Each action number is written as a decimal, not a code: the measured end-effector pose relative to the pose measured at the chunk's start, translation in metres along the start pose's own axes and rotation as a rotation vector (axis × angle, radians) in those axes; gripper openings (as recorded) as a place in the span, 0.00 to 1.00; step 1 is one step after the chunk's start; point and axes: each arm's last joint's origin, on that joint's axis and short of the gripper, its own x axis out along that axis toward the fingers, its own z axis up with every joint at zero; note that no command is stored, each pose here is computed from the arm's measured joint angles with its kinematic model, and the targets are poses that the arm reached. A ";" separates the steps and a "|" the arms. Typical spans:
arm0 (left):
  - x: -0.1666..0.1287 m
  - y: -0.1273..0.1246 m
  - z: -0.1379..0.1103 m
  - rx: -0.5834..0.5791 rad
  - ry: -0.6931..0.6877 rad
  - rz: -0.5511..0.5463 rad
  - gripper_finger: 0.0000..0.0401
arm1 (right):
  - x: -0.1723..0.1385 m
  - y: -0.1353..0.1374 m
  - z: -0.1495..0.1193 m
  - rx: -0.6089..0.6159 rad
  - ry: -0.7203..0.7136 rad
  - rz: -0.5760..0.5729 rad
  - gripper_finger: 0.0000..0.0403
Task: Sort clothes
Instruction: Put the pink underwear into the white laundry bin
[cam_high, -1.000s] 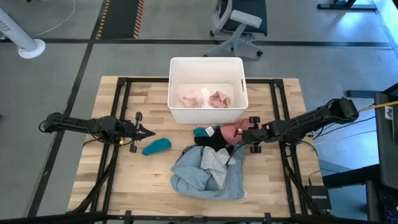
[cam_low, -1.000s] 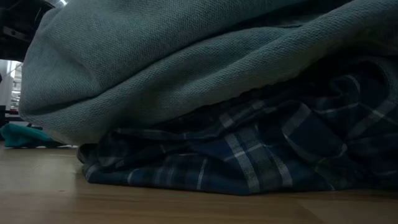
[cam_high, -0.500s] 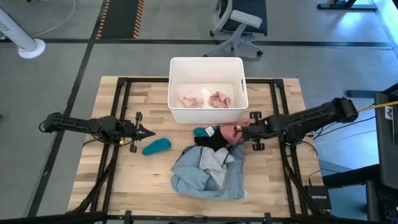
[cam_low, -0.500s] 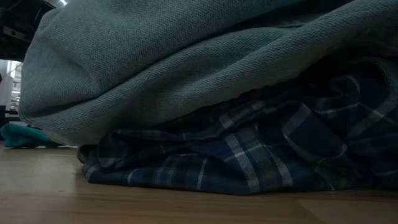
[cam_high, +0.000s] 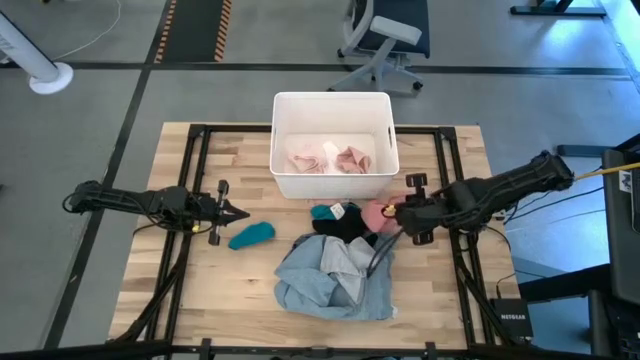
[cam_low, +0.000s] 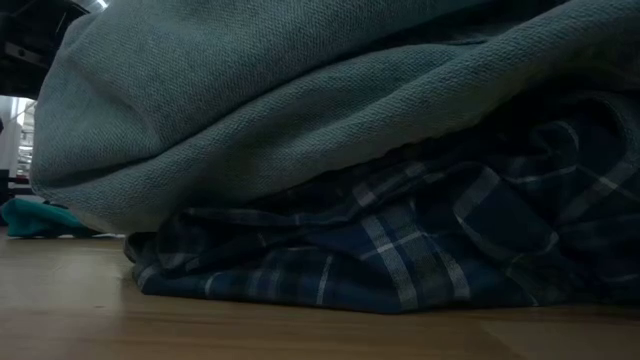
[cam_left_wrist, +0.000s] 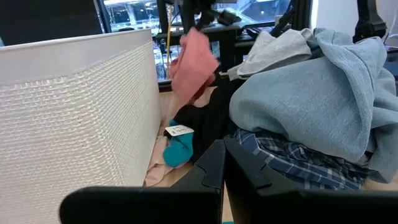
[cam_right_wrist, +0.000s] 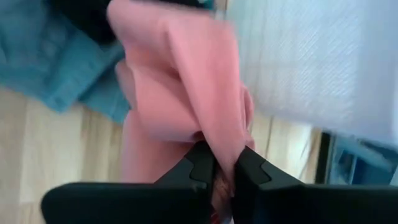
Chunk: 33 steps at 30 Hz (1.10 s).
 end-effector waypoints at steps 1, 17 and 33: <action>0.000 0.000 0.000 0.000 0.000 0.000 0.00 | -0.007 -0.001 0.003 0.002 -0.027 -0.005 0.08; 0.000 0.000 0.000 0.000 0.000 0.000 0.00 | -0.075 -0.031 0.042 0.015 -0.417 -0.374 0.08; 0.000 0.000 0.000 0.000 0.000 0.000 0.00 | -0.063 -0.091 0.067 -0.008 -0.400 -0.650 0.09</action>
